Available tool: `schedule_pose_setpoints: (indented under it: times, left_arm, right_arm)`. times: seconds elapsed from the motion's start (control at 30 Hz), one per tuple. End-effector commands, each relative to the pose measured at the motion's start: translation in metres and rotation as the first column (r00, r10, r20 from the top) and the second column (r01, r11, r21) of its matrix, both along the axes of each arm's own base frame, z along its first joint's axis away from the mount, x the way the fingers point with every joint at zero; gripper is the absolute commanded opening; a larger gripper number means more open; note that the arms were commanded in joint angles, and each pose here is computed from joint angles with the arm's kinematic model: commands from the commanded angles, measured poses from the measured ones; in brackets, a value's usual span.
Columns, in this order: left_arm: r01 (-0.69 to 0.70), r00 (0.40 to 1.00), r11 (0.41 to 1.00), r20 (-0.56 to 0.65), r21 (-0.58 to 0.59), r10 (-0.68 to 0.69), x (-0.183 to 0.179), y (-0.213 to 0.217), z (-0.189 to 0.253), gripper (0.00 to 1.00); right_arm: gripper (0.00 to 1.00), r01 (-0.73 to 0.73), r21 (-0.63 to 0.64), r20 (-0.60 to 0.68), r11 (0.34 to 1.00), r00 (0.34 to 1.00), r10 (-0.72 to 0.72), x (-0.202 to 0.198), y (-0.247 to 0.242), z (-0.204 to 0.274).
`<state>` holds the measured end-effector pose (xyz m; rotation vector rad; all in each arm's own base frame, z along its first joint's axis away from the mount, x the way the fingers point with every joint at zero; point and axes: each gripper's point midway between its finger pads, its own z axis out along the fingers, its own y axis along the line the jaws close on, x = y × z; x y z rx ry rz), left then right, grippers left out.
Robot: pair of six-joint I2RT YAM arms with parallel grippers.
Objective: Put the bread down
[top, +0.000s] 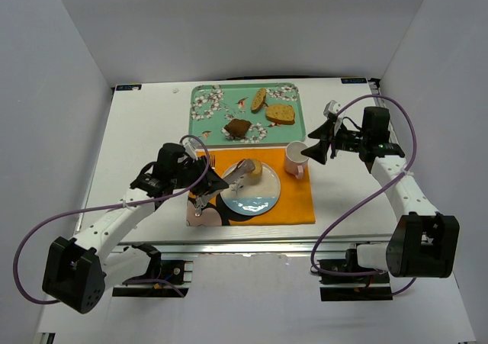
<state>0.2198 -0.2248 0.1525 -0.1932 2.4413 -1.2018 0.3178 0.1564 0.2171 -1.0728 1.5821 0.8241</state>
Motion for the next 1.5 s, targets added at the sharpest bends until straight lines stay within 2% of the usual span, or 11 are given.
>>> schedule_pose_setpoints:
  times: [0.0,0.3,0.8,0.93,1.0,1.13,1.2,1.23,1.33,1.37,1.47]
  left_arm:
    - [0.002,0.999,1.000,0.044,0.026,-0.003,0.006,0.000,0.007,0.39]
    - [0.026,0.999,0.998,0.038,0.060,-0.028,0.007,-0.001,0.006,0.54]
    - [-0.041,0.992,0.982,0.128,0.186,0.017,0.027,0.017,0.030,0.55]
    - [-0.101,0.977,0.965,0.209,0.243,0.049,0.047,0.026,0.046,0.44]
    - [-0.183,0.960,0.941,0.259,0.284,0.108,0.066,0.041,0.051,0.29]
    - [-0.359,0.893,0.866,0.396,0.346,0.212,0.113,0.090,0.063,0.14]
    - [-0.438,0.828,0.853,0.498,0.285,0.259,0.141,0.117,0.075,0.10]
    - [-0.431,0.824,0.840,0.523,0.331,0.217,0.143,0.128,0.059,0.10]
    - [-0.492,0.738,0.787,0.658,0.372,0.150,0.169,0.163,0.058,0.18]
    - [-0.491,0.748,0.768,0.650,0.411,0.130,0.174,0.171,0.041,0.31]
    - [-0.490,0.768,0.724,0.633,0.485,0.096,0.196,0.195,0.013,0.37]
  right_arm:
    - [0.72,-0.021,0.012,0.017,1.000,1.000,0.020,-0.011,0.001,0.008]
    - [0.72,-0.019,0.012,0.019,1.000,1.000,0.019,-0.013,0.001,0.007]
    - [0.72,-0.026,0.013,0.020,1.000,0.999,0.025,-0.014,0.001,0.006]
    - [0.72,-0.031,0.008,0.032,0.999,0.999,0.031,-0.015,0.001,0.007]
    - [0.72,-0.039,0.002,0.048,0.999,0.998,0.039,-0.016,0.001,0.008]
    - [0.71,-0.057,-0.008,0.076,0.998,0.995,0.058,-0.019,0.002,0.009]
    - [0.71,-0.063,-0.012,0.088,0.998,0.994,0.064,-0.020,0.002,0.011]
    - [0.71,-0.069,-0.015,0.095,0.998,0.993,0.070,-0.021,0.002,0.011]
    - [0.71,-0.083,-0.035,0.127,0.996,0.988,0.087,-0.022,0.003,0.012]
    - [0.71,-0.093,-0.045,0.137,0.995,0.986,0.098,-0.023,0.005,0.012]
    - [0.71,-0.114,-0.091,0.179,0.989,0.975,0.129,-0.025,0.011,0.011]
